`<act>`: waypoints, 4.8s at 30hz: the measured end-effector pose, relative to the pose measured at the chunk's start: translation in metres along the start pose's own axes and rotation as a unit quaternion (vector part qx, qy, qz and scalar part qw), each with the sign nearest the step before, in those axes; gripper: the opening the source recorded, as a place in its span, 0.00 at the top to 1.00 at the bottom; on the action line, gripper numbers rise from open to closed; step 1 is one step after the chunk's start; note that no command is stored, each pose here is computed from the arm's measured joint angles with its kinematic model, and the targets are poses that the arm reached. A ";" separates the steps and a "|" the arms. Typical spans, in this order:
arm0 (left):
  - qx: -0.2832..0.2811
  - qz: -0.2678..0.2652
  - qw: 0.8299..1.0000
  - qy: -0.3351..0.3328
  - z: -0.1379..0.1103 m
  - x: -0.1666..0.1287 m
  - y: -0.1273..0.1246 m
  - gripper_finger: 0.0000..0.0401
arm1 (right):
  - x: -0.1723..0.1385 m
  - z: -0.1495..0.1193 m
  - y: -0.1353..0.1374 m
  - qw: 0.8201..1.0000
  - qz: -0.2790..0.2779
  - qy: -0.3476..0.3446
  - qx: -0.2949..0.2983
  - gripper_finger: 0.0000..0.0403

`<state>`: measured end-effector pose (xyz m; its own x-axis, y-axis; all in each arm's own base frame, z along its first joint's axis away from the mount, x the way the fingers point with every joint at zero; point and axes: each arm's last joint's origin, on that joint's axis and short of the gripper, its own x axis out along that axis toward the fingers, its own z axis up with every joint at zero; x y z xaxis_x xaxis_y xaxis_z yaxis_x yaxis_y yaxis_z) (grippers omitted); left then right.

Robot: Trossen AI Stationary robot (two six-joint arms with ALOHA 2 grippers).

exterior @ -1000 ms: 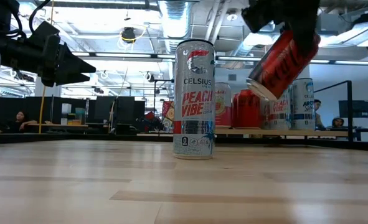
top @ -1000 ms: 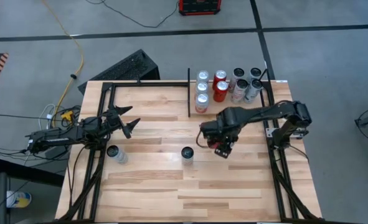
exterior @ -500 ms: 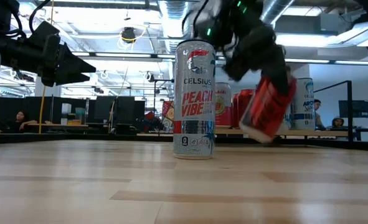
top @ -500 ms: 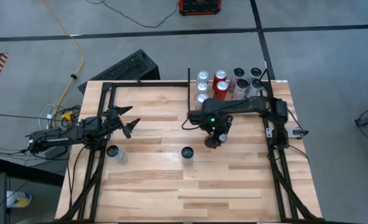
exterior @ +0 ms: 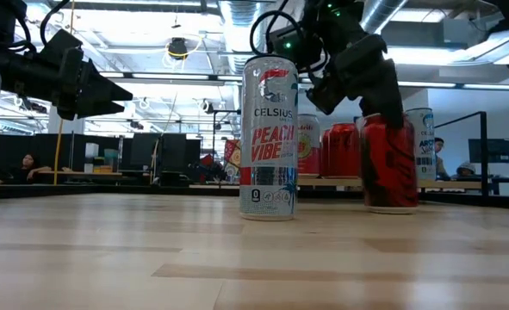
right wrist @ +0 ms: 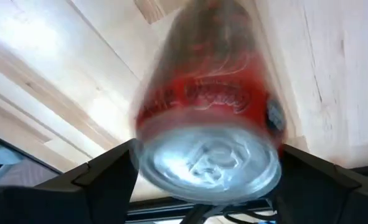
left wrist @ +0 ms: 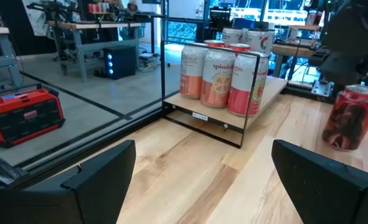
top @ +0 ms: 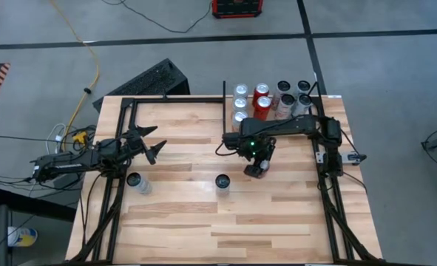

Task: Place canned beverage on shelf
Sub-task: Put the red soda can on the shelf

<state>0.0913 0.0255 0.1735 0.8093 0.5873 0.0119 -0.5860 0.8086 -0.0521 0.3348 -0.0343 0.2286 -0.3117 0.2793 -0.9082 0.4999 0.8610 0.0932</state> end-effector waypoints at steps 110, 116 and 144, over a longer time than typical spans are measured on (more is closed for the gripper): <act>0.000 0.001 1.000 0.000 0.000 0.000 0.000 0.10 | 0.147 -0.125 0.032 0.629 -0.121 -0.746 0.184 0.10; 0.000 0.000 1.000 0.000 0.000 0.000 0.000 0.10 | 0.144 -0.119 0.028 0.628 -0.119 -0.742 0.202 0.19; 0.000 0.000 1.000 0.000 0.000 0.000 0.000 0.10 | 0.113 -0.121 0.011 0.624 -0.150 -0.738 0.206 0.32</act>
<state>0.0912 0.0255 0.1736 0.8088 0.5879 0.0122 -0.5866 0.8082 -0.0523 0.2070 0.0578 0.1767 0.4911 -0.8268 -0.2742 0.8586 0.5125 -0.0076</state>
